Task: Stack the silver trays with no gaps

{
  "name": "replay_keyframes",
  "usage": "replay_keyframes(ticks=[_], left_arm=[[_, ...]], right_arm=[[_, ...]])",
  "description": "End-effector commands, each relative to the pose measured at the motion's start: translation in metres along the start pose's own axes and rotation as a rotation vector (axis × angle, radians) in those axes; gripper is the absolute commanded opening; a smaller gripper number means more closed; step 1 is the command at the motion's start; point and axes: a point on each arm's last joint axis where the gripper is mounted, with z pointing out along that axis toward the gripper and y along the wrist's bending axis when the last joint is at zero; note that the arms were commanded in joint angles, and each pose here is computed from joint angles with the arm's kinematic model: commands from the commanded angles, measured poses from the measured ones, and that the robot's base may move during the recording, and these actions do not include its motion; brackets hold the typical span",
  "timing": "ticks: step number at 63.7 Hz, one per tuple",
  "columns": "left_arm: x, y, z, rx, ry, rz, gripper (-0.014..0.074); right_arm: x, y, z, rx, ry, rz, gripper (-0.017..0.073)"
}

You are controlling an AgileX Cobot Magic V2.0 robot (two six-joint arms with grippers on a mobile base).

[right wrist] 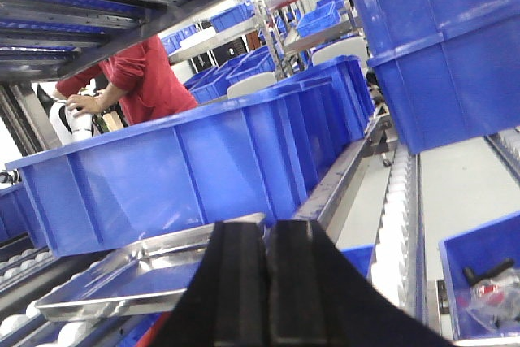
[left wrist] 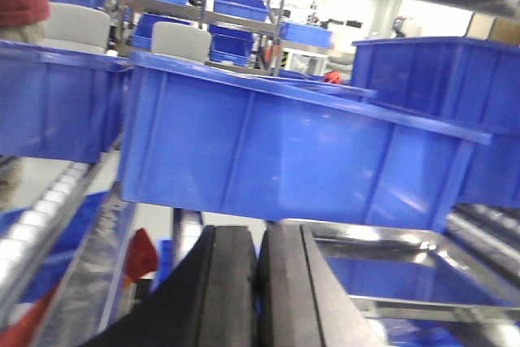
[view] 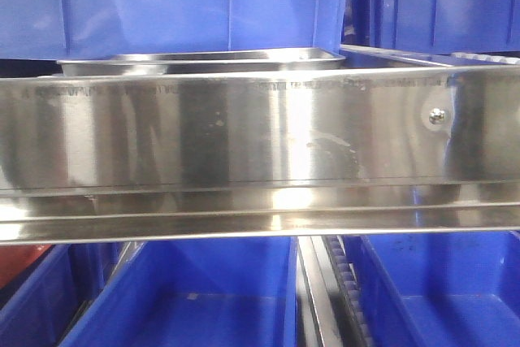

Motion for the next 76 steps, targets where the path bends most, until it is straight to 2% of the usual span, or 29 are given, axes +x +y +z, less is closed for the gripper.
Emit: replay_keyframes(ticks=[1,5,9,15,20,24,30,35,41,58,72,76], left_arm=[[-0.004,-0.003,0.0,0.035,-0.025,-0.065,-0.0006],[-0.006,-0.009,-0.002,0.088,-0.011,-0.154,-0.0006],[-0.006,-0.012,-0.003,0.122,0.001,-0.211,-0.0006],[-0.005,-0.012,-0.003,0.125,0.014,-0.205,-0.0006],[-0.005,-0.01,-0.002,0.102,0.012,-0.141,-0.0006],[-0.005,-0.009,-0.003,0.084,0.013,-0.081,-0.0006],[-0.005,-0.009,-0.003,0.075,0.061,0.045,-0.0006],[-0.003,-0.01,0.0,0.083,0.153,0.096,-0.0006],[-0.004,-0.012,0.01,0.094,0.269,0.076,-0.0006],[-0.025,-0.014,0.057,0.089,0.436,0.031,-0.0008],[-0.035,-0.026,0.107,0.2,0.576,-0.027,-0.0008],[-0.04,-0.031,0.124,0.224,0.607,-0.066,-0.0008]], right_arm=[[-0.004,0.004,-0.001,-0.019,0.011,0.006,-0.0079],[-0.004,0.009,-0.003,-0.045,0.066,0.003,-0.0079],[-0.008,0.014,-0.006,-0.071,0.103,-0.003,-0.0079],[-0.019,0.022,-0.009,-0.102,0.082,0.027,-0.0079],[-0.029,0.023,-0.01,-0.096,0.009,0.021,-0.0079],[-0.036,0.024,-0.012,-0.088,-0.02,-0.025,-0.0079],[-0.039,0.029,-0.015,-0.096,0.029,-0.095,-0.0079],[-0.043,0.034,-0.01,-0.1,0.132,-0.134,-0.0079],[-0.05,0.037,0.001,-0.088,0.223,-0.161,-0.0079],[-0.074,0.048,0.059,-0.069,0.5,-0.145,-0.0079],[-0.086,0.05,0.119,-0.049,0.63,-0.112,-0.0079],[-0.089,0.053,0.135,-0.063,0.662,-0.113,-0.0079]])
